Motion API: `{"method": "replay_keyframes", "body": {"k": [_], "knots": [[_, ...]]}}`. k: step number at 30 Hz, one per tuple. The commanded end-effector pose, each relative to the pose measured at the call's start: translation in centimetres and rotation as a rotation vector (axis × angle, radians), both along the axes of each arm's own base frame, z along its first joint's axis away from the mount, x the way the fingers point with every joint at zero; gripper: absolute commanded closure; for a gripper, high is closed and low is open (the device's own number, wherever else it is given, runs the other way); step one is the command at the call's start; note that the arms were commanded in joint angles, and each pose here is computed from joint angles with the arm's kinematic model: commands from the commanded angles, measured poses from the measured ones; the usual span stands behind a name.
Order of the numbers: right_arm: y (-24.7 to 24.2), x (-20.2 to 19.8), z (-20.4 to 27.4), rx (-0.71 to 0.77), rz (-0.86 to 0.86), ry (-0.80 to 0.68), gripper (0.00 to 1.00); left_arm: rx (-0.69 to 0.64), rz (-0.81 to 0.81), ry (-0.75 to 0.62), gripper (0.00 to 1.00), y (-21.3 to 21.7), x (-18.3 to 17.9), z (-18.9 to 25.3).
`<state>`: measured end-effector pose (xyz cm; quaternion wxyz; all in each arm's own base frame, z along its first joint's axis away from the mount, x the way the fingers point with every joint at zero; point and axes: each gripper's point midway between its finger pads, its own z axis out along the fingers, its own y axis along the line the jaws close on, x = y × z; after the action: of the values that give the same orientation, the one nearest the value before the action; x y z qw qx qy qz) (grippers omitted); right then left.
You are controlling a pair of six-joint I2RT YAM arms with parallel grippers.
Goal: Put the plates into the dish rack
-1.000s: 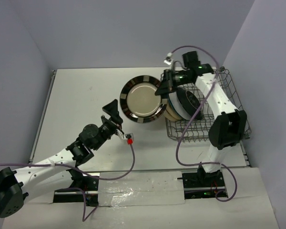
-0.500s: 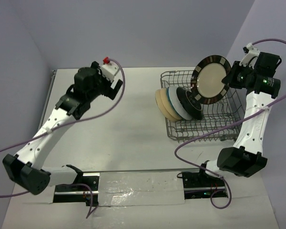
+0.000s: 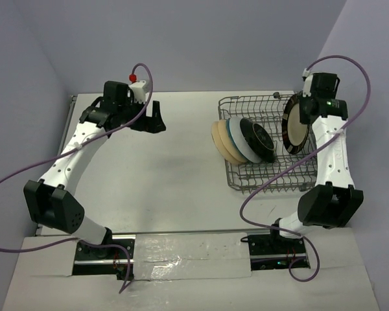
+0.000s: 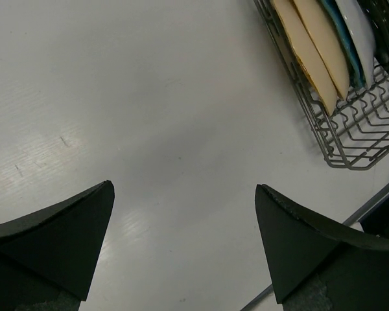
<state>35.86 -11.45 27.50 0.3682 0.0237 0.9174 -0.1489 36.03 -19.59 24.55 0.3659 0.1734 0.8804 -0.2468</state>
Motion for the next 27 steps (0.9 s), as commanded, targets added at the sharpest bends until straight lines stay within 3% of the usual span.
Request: {"method": "replay_keyframes", "body": {"k": [1, 13, 27], "knots": [[-1.2, 3.4, 5.1, -0.181, -0.049, -0.215, 1.00, -0.066, 0.023, -0.029, 0.01, 0.6, 0.6, 2.4], [-0.7, 5.1, 2.8, -0.330, -0.039, -0.170, 1.00, -0.046, 0.074, -0.052, 0.01, 2.3, 2.1, 2.9], [1.2, 6.2, -2.0, -0.355, 0.034, -0.080, 1.00, -0.024, 0.094, -0.084, 0.01, 3.1, 2.8, 3.5]]}}
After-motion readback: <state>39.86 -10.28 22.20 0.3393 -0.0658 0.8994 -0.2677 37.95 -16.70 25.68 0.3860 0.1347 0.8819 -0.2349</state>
